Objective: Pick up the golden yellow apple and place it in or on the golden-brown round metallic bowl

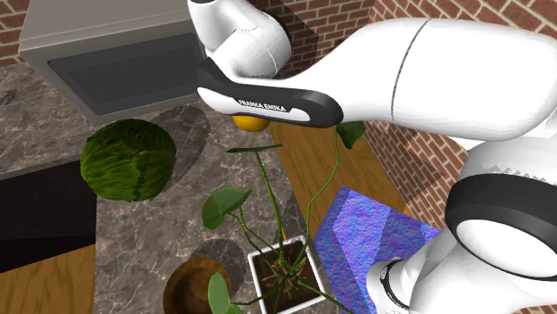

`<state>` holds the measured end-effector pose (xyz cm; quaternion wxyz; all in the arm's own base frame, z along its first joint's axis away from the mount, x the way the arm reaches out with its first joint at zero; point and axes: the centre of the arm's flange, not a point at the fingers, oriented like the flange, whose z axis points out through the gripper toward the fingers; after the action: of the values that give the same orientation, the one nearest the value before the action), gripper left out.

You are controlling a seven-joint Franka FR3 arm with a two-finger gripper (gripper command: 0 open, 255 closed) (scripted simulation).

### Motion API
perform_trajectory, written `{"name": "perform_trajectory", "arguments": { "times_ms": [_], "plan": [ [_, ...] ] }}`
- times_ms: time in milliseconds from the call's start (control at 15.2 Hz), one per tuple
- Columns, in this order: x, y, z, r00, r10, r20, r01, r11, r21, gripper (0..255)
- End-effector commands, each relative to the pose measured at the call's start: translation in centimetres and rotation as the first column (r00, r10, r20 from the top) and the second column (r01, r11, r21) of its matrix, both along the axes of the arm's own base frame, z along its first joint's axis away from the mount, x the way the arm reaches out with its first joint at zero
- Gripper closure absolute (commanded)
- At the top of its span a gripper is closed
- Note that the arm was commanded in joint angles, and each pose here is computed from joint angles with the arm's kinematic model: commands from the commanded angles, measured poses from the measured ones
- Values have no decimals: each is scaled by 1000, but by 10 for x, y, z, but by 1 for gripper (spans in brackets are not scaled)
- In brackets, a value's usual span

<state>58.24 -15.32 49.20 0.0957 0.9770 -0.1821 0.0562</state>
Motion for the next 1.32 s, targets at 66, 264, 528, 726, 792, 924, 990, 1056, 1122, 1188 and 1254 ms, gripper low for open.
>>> {"name": "perform_trajectory", "arguments": {
  "times_ms": [66,264,528,726,792,924,990,1056,1122,1188,1254],
  "plan": [
    [0,1,16,1000,0,0,0,1000,0,255],
    [0,1,26,1000,0,0,0,1000,0,255],
    [-14,52,34,1000,0,0,0,1000,0,255],
    [-24,89,41,1000,0,0,0,1000,0,255],
    [-28,102,43,1000,0,0,0,1000,0,255],
    [-35,127,47,1000,0,0,0,1000,0,255],
    [-38,140,49,1000,0,0,0,1000,0,255],
    [-41,152,51,1000,0,0,0,1000,0,255],
    [-45,165,53,1000,0,0,0,1000,0,255],
    [-48,177,55,1000,0,0,0,1000,0,255],
    [-52,190,57,1000,0,0,0,1000,0,255]
  ]
}}
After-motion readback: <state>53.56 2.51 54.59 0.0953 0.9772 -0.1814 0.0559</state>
